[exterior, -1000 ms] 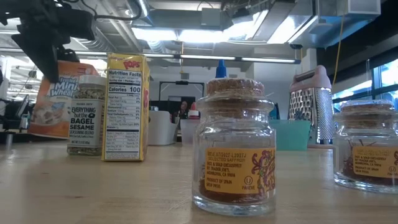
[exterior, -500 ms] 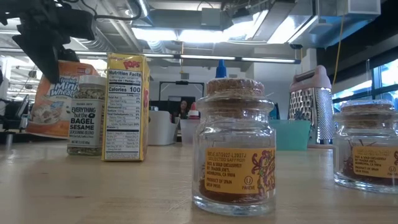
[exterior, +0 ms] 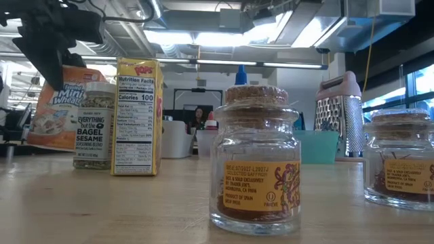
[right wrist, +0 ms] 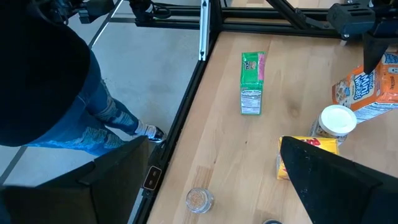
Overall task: Pick & Place Kitchen Items
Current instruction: Put the orange cereal box into the green bin
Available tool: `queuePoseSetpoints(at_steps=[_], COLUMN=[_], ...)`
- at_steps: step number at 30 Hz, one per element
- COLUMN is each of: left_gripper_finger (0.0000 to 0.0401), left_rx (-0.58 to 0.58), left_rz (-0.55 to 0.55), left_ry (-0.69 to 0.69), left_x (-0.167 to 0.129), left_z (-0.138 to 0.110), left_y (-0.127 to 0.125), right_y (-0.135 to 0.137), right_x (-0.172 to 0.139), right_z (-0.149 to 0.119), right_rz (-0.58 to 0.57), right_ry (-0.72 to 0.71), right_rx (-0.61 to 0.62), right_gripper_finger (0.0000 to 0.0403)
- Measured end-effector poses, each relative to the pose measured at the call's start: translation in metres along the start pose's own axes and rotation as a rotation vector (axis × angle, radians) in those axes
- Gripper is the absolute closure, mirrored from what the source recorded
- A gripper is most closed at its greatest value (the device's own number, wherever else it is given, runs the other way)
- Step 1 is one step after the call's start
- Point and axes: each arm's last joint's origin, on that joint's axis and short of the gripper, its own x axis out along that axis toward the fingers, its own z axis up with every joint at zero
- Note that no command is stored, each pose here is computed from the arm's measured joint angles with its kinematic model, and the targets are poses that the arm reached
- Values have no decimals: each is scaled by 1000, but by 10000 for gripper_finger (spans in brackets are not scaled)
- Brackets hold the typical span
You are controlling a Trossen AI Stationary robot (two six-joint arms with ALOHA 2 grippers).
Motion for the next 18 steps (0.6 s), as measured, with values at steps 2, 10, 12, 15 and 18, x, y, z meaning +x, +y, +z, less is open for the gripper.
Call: queuePoseSetpoints(at_steps=[2,10,12,15,18], left_gripper_finger=[255,255,255,255,256], left_rx=[0,-2,-3,-4,9], left_rz=[-7,6,20,15,19], left_ry=[4,66,92,82,49], left_x=[0,0,-1,-10,-27], left_z=[0,-6,-8,-4,4], left_y=[0,2,3,2,0], right_y=[0,0,0,0,-1], right_x=[0,0,0,0,0], right_z=[0,0,0,0,0], right_rz=[0,4,4,4,3], right_ry=[0,1,1,1,1], right_rx=[0,0,0,1,2], right_gripper_finger=[37,37,37,37,37])
